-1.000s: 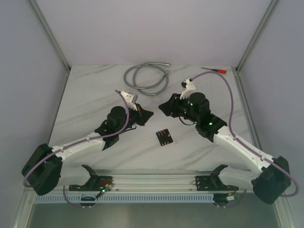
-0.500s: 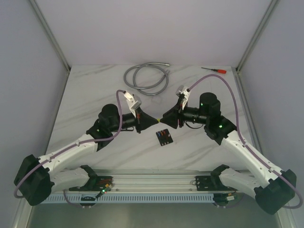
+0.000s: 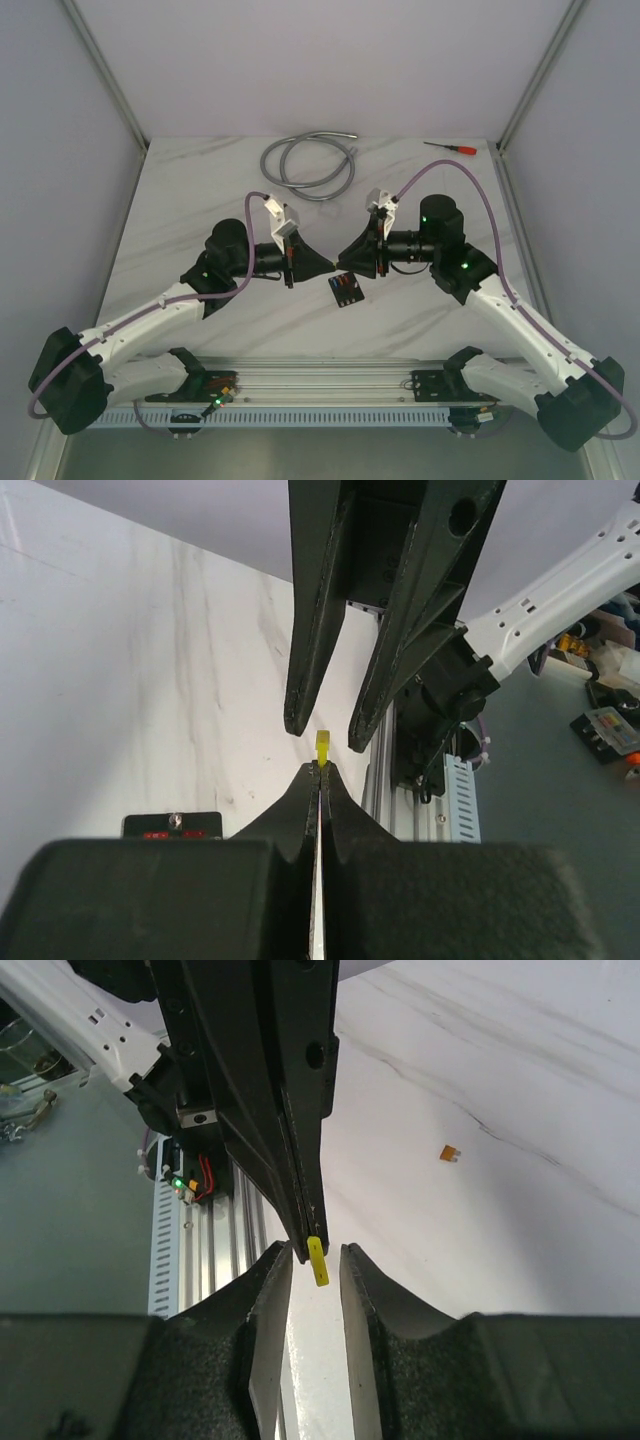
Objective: Snap on the fuse box
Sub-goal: Pick up the fuse from the center of the board.
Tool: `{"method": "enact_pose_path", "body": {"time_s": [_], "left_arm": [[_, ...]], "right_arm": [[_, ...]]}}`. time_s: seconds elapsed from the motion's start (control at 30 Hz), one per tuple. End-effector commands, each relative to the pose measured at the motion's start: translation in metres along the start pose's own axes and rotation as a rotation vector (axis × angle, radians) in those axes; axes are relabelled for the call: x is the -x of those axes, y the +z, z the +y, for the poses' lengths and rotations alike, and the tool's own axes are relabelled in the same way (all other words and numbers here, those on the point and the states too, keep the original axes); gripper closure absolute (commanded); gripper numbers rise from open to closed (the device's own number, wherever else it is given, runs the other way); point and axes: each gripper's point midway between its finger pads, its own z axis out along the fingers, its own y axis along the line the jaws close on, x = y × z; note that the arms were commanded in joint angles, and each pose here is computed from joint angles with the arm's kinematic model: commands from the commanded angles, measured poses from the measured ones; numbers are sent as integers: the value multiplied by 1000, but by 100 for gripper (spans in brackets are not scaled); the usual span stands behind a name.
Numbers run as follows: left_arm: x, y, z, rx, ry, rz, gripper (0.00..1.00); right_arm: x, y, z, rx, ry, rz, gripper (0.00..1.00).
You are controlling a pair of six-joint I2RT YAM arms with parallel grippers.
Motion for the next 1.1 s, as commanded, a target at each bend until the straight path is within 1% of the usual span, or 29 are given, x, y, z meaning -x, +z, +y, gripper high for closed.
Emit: {"method": "enact_pose_path", "body": {"time_s": [0.0, 0.17, 0.27, 0.33, 0.47, 0.5, 0.57, 0.63, 0.67, 0.7, 0.77, 0.8, 0.83, 0.87, 0.93, 0.97, 1.0, 1.07], "left_arm": [[23, -1, -18, -79, 64, -53, 100], [25, -1, -19, -81, 62, -63, 100], [25, -1, -20, -87, 60, -70, 100], [26, 0, -21, -94, 57, -71, 100], [22, 1, -17, -82, 44, -64, 100], [21, 1, -15, -70, 38, -62, 100], [17, 1, -6, -24, 17, -59, 93], [13, 0, 4, 36, -4, -63, 81], [11, -2, 10, 76, -17, -66, 78], [9, -3, 18, 127, -35, -69, 77], [3, -9, 39, 251, -79, -73, 68], [0, -13, 48, 308, -99, -76, 66], [-4, -17, 57, 368, -122, -80, 62], [-8, -22, 66, 428, -149, -83, 54], [-17, -33, 84, 554, -206, -87, 49], [-23, -39, 91, 602, -230, -85, 45], [-28, -42, 95, 638, -255, -82, 40], [-39, -50, 103, 700, -298, -81, 33]], "right_arm": [[14, -1, 10, 63, -51, -19, 69], [11, 0, 10, 70, -51, -12, 73], [9, 0, 10, 76, -50, -6, 79], [8, 0, 10, 78, -49, -4, 84], [7, 0, 10, 75, -56, -2, 98], [7, -1, 10, 71, -58, -2, 100], [6, -1, 6, 45, -59, 0, 100], [1, -3, 0, -1, -43, 18, 100], [-1, -4, -4, -27, -34, 26, 100], [-4, -4, -9, -61, -21, 36, 100], [-10, -7, -17, -124, 4, 52, 100], [-14, -8, -21, -158, 16, 60, 100], [-17, -9, -26, -198, 24, 65, 100], [-22, -10, -30, -241, 33, 76, 100], [-32, -13, -39, -325, 58, 97, 100], [-39, -14, -43, -362, 71, 109, 100], [-45, -15, -47, -400, 84, 120, 100], [-58, -17, -55, -476, 101, 145, 100]]}}
